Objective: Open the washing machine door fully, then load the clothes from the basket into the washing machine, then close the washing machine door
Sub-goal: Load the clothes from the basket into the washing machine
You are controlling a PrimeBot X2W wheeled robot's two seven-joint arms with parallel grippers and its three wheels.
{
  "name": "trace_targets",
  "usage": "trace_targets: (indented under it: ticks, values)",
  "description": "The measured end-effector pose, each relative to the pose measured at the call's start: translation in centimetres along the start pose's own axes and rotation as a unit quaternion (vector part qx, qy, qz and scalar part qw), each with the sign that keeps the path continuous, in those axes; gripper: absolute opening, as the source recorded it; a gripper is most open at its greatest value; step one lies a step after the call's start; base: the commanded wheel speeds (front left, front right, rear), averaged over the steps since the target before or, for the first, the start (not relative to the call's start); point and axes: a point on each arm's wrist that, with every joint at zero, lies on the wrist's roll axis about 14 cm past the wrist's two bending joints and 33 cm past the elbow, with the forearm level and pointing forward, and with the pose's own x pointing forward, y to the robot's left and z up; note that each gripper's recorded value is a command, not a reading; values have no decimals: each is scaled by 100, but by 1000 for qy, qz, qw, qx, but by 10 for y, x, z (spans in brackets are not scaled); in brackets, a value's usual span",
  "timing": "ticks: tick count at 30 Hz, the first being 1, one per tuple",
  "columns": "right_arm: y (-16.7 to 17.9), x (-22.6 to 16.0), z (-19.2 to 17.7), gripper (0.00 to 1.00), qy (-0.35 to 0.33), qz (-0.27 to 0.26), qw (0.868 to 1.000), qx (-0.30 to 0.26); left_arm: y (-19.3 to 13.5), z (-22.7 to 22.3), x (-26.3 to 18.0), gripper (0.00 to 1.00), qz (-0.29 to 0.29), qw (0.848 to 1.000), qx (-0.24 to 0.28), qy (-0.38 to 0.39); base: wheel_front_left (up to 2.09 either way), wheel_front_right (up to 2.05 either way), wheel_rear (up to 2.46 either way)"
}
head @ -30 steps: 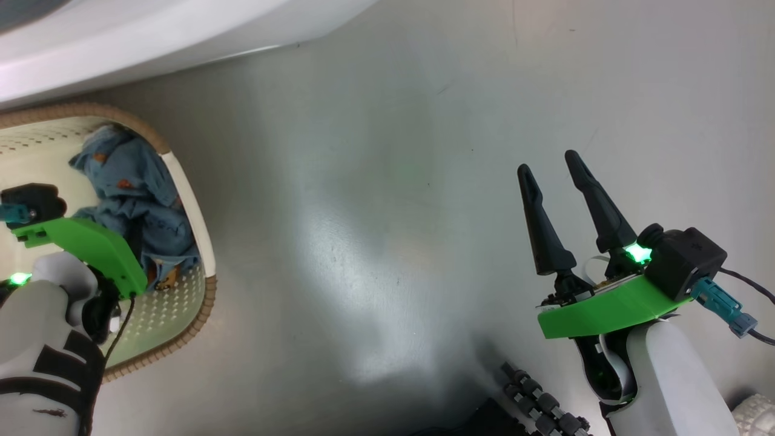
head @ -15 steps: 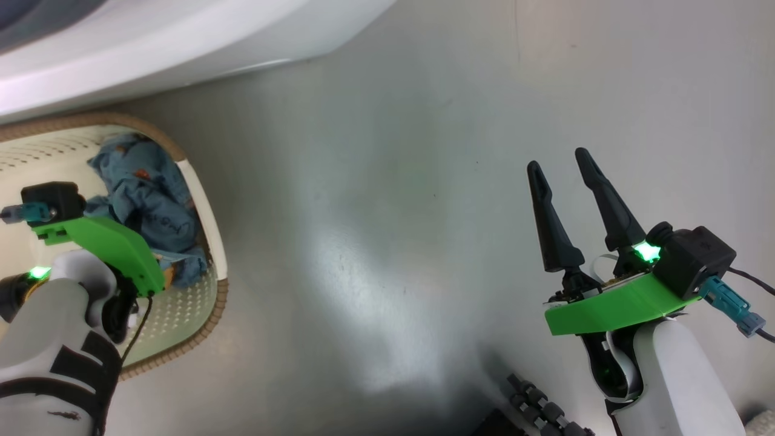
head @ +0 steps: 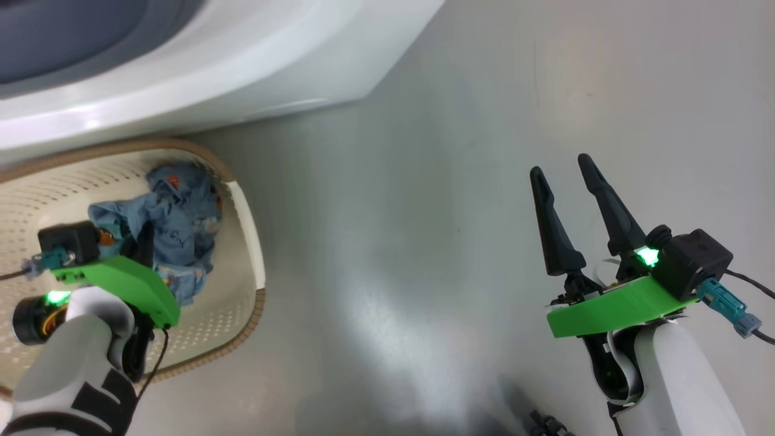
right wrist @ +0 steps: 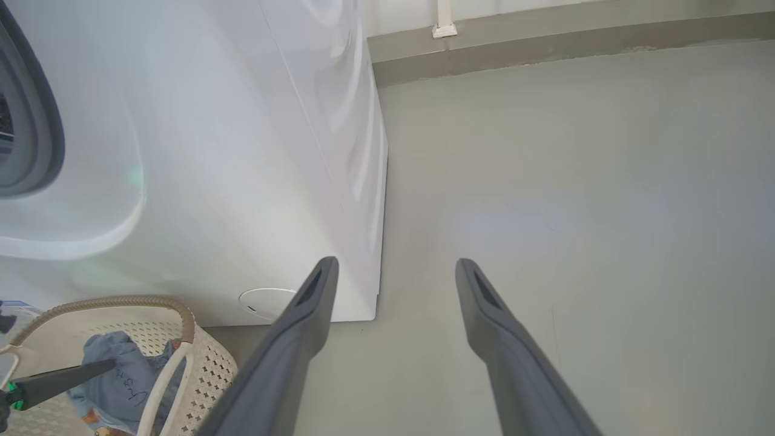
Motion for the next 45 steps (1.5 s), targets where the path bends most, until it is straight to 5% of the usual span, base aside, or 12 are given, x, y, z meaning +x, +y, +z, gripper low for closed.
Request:
trace_targets:
  ticks: [17, 45]
  values:
    - [26, -16, 41, 100, -46, 30, 998, -2, -15, 97, -83, 0, 10, 982, -5, -187, 0, 0, 0]
    - [47, -74, 82, 100, -91, 54, 994, -1, -45, 204, -254, 0, 40, 889, 61, -451, 0, 0, 0]
